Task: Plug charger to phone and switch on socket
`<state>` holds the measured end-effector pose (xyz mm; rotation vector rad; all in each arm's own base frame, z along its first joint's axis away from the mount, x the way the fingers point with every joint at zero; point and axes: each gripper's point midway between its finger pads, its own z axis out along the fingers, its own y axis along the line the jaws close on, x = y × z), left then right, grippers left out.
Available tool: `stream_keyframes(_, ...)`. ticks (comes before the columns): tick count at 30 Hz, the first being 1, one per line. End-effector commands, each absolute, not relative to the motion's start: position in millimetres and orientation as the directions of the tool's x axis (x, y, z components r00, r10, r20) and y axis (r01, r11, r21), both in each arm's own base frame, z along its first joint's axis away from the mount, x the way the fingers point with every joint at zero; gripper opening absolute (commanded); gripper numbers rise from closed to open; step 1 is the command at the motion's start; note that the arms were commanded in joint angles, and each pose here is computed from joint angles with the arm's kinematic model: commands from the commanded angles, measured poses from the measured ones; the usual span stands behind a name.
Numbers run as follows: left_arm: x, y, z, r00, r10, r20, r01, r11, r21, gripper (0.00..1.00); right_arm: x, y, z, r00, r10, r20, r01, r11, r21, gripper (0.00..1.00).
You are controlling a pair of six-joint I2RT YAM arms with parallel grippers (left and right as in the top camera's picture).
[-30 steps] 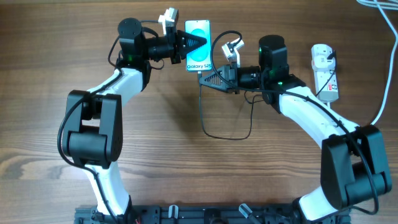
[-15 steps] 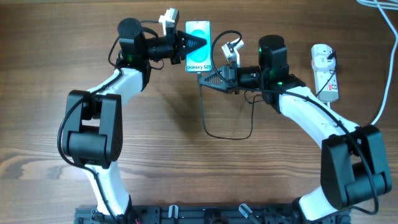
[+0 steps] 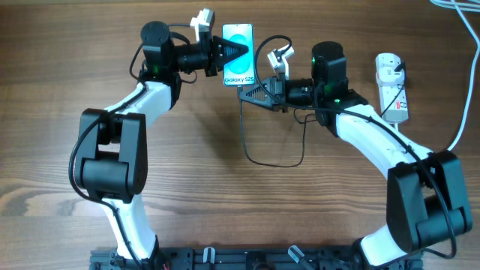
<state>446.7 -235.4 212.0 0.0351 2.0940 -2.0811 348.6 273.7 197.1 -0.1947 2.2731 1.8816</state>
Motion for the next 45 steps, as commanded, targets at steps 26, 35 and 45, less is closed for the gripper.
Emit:
stream_keyframes(26, 405, -243, 214, -0.983, 0.128, -0.133, 0.132, -0.017, -0.991, 0.04, 386, 262, 184, -0.929, 0.163, -0.331, -0.270, 0.313, 0.910, 0.05)
stream_keyframes(35, 401, -242, 214, -0.979, 0.155, -0.130, 0.128, -0.020, -0.992, 0.04, 389, 255, 186, -0.928, 0.173, -0.331, -0.267, 0.310, 0.912, 0.04)
stream_keyframes(45, 401, -242, 214, -0.979, 0.155, -0.130, 0.128, -0.020, -0.992, 0.04, 394, 248, 186, -0.931, 0.198, -0.307, -0.238, 0.307, 0.921, 0.04)
